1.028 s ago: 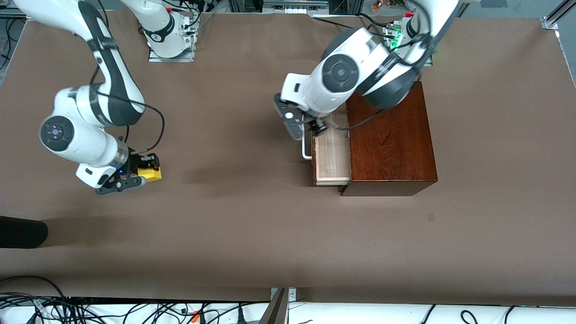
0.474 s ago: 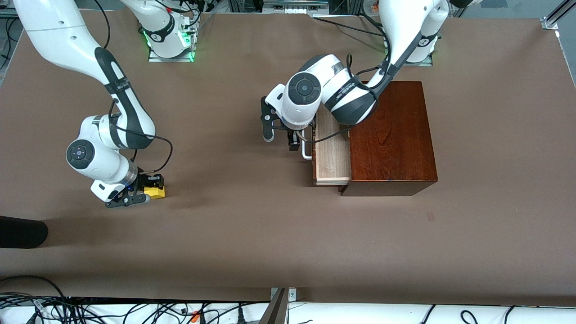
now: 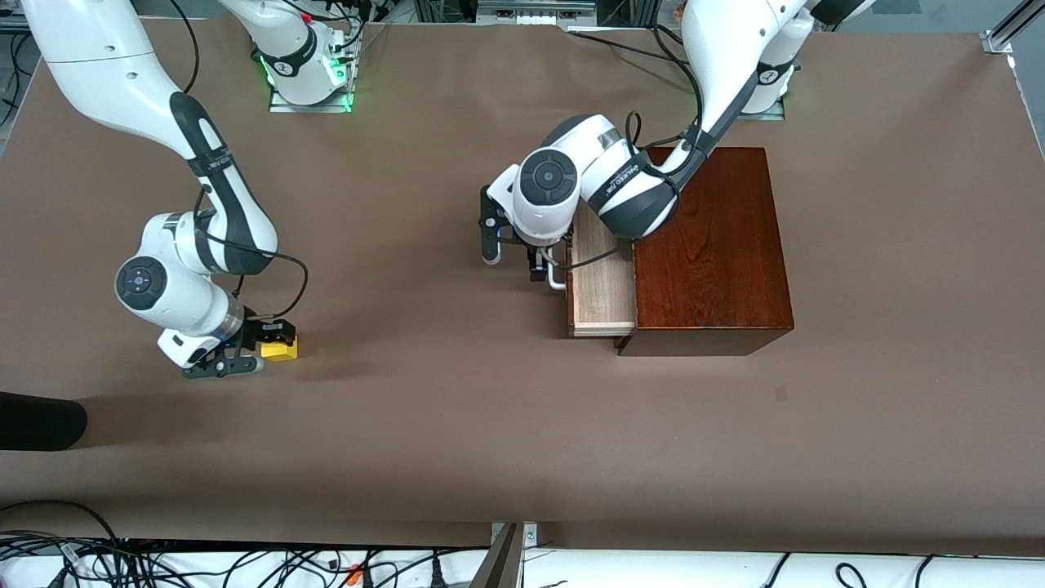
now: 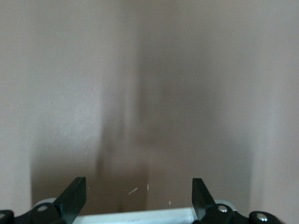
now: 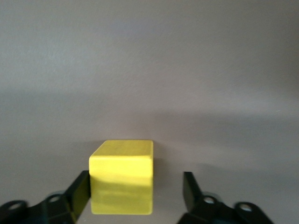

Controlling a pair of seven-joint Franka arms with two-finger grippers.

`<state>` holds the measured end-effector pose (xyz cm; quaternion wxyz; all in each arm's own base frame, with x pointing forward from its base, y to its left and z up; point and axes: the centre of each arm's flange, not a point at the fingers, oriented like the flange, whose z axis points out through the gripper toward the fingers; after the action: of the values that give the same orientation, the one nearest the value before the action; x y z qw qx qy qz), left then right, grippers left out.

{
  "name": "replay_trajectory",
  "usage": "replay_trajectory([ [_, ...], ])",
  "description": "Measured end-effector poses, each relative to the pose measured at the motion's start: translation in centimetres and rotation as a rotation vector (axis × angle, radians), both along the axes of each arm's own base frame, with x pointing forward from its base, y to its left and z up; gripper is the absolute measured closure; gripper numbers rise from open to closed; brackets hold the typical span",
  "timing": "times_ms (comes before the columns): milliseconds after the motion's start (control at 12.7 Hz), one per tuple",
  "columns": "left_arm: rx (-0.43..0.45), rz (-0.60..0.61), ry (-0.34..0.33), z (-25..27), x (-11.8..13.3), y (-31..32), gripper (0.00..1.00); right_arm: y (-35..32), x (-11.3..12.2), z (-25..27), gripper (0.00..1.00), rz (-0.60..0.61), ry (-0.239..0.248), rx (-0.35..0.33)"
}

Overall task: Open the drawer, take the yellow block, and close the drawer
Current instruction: 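Lower the cube with the right gripper while the left gripper pushes the drawer, then push the drawer shut with the left gripper while the right gripper withdraws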

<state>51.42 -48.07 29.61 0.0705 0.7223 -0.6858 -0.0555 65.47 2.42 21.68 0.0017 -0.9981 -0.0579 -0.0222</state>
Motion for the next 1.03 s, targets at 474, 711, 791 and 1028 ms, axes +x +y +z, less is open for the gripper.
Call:
replay_trajectory([
  [474, 0.086, -0.031, 0.068, 0.4, 1.5, 3.6, 0.0, 1.2, -1.1, 18.0, 0.0, 0.019, -0.025, -0.02],
  [711, 0.111, -0.027, 0.098, 0.9, 2.1, 5.3, 0.0, 2.2, -5.1, 28.7, 0.0, 0.023, 0.01, -0.033],
  [791, 0.116, -0.021, 0.101, 1.1, 2.3, 5.7, 0.0, 2.2, -6.3, 31.6, 0.0, 0.018, 0.032, -0.031],
  [1028, 0.129, -0.003, 0.113, 1.6, 2.9, 7.1, 0.0, 2.1, -8.3, 36.8, 0.0, 0.013, 0.054, -0.034],
])
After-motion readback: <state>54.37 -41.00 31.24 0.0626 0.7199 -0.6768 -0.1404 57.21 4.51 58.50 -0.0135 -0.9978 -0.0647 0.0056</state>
